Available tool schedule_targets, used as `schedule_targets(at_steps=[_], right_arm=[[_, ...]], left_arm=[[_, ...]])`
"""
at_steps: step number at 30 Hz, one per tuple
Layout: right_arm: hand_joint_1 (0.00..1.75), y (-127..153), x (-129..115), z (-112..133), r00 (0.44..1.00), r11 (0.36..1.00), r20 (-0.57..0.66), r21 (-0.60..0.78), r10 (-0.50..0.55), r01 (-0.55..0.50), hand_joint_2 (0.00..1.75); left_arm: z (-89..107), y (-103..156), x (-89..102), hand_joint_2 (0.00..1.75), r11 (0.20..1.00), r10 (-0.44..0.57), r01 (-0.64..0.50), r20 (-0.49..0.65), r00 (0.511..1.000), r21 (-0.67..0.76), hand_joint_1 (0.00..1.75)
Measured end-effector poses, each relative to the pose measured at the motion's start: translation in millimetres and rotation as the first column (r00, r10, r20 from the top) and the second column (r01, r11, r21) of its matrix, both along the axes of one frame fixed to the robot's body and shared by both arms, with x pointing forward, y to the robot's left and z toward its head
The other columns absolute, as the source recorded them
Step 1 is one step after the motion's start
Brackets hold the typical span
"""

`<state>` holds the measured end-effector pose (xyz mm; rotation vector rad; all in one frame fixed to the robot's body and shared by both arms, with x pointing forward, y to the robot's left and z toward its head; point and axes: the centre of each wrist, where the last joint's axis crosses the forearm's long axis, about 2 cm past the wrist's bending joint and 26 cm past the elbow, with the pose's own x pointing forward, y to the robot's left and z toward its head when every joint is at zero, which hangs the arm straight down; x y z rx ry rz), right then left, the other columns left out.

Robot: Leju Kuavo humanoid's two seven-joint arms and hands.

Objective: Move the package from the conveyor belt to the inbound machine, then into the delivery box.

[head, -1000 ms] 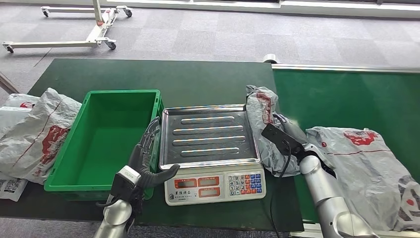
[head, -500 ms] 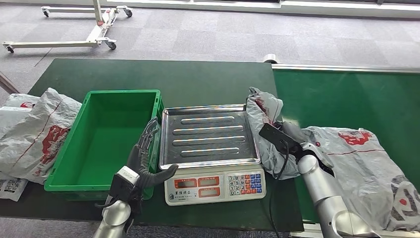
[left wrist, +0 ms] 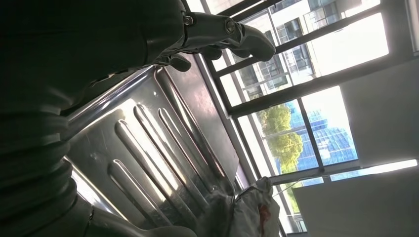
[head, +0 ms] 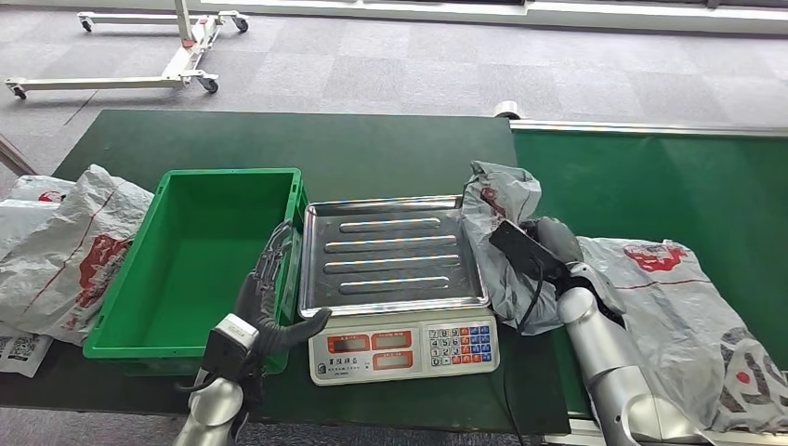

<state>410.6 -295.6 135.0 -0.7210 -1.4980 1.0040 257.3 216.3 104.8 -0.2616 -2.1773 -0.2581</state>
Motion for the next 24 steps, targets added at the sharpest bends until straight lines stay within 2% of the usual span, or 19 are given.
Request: schedule_targets(at_steps=[5, 13, 16, 20, 24], right_arm=[[1.75, 6, -3, 26, 0.969, 0.993, 0.220, 0.051, -0.116, 0.107, 1.75], [1.75, 16, -25, 57, 0.889, 0.991, 0.440, 0.097, -0.128, 0.095, 1.75], [1.75, 21, -32, 64, 0.871, 0.994, 0.486, 0.109, -0.074, 0.023, 1.75], [1.75, 37, -41, 67, 0.868, 0.983, 0.490, 0.107, 0.081, -0.152, 1.75], [1.75, 57, -49, 68, 0.848, 0.957, 0.490, 0.084, 0.203, -0.277, 1.75]], left_arm=[[0.0, 0, -2.0, 1.75, 1.000, -0.008, 0.008, 0.000, 1.000, 0.005, 0.00], [1.8, -1, -0.2, 1.75, 1.000, -0.010, 0.010, 0.006, 1.000, 0.003, 0.00], [2.4, -2, 0.3, 1.75, 1.000, -0.010, 0.010, 0.008, 1.000, 0.001, 0.00], [3.5, -2, 1.6, 1.75, 1.000, -0.010, 0.010, 0.011, 1.000, -0.003, 0.00], [5.0, -2, 3.5, 1.75, 1.000, -0.009, 0.009, 0.016, 1.000, -0.005, 0.00]])
